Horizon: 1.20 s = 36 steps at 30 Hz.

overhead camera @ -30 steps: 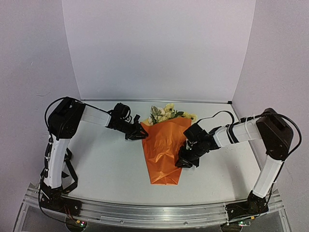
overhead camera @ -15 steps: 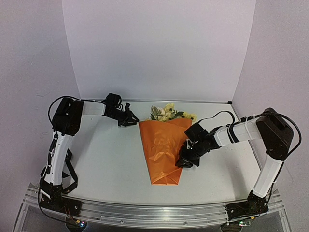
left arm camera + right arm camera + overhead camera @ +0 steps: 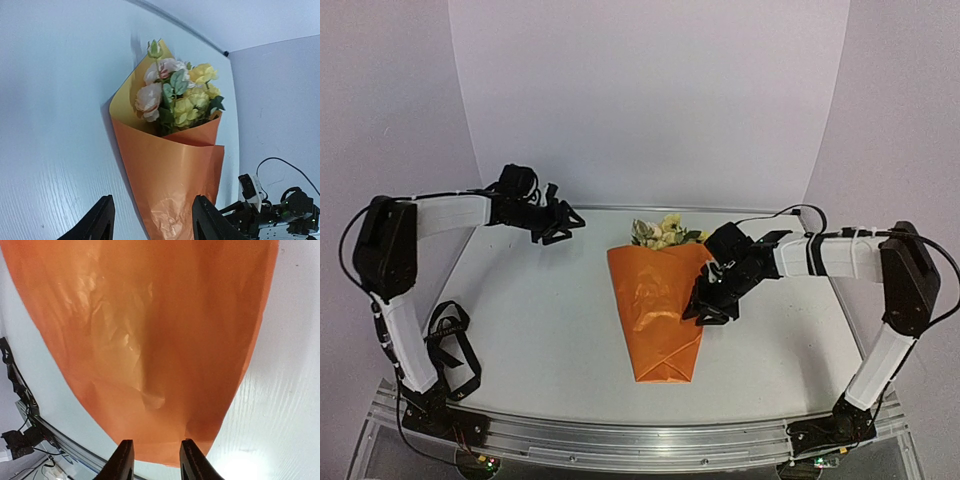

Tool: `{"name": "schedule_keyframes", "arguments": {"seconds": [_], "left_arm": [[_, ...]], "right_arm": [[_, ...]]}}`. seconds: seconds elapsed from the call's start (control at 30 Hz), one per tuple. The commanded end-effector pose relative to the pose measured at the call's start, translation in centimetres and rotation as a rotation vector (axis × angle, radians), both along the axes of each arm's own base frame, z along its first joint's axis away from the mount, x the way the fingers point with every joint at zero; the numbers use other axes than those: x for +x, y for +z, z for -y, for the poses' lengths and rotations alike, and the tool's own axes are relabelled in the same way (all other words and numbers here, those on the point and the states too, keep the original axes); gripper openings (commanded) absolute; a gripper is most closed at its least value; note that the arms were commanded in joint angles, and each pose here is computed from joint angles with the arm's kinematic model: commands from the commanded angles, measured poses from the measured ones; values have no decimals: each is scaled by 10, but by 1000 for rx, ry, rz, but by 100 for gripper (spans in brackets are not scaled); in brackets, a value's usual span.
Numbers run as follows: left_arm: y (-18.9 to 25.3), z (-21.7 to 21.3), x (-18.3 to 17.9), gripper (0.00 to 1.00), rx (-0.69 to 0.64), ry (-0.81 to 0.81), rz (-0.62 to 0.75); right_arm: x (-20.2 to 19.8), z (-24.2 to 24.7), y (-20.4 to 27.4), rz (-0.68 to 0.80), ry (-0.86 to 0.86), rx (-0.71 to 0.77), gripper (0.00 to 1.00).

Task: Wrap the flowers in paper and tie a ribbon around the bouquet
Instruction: Press the fold line on the folded wrapping paper, then move the folded bouquet to the center of the board.

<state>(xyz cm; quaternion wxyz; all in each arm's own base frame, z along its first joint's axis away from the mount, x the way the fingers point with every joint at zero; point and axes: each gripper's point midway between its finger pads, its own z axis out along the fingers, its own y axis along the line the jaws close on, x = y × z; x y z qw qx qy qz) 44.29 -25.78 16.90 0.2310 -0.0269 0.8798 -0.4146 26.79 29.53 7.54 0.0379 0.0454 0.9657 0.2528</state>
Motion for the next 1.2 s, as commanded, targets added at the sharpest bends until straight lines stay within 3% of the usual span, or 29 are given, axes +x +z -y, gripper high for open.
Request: {"name": "schedule_keyframes", "arguments": {"seconds": [0.0,0.1,0.27,0.4,0.67,0.87,1.07,1.17], "left_arm": [[6,-31,-35,58,30,149,14],[3,-50,-65,59,56,212,-9],[-9,-69,-98,60,88,258,-46],[-13,-71,-108,60,90,252,-71],[-28,-112,-134,61,201,421,-133],[-60,-174,-167,71,362,706,-221],[-79,-191,-182,76,379,797,-255],[-82,-193,-184,75,394,805,-263]], "right_arm": [[-4,19,24,59,35,-59,44],[-9,25,24,64,43,-80,52],[-12,29,9,47,66,-114,74],[-6,23,-7,26,85,-120,78],[19,21,-44,2,-1,-55,69],[32,9,-52,18,-12,-8,63],[44,11,-61,25,-45,-2,51],[50,12,-63,20,-63,5,39]]}}
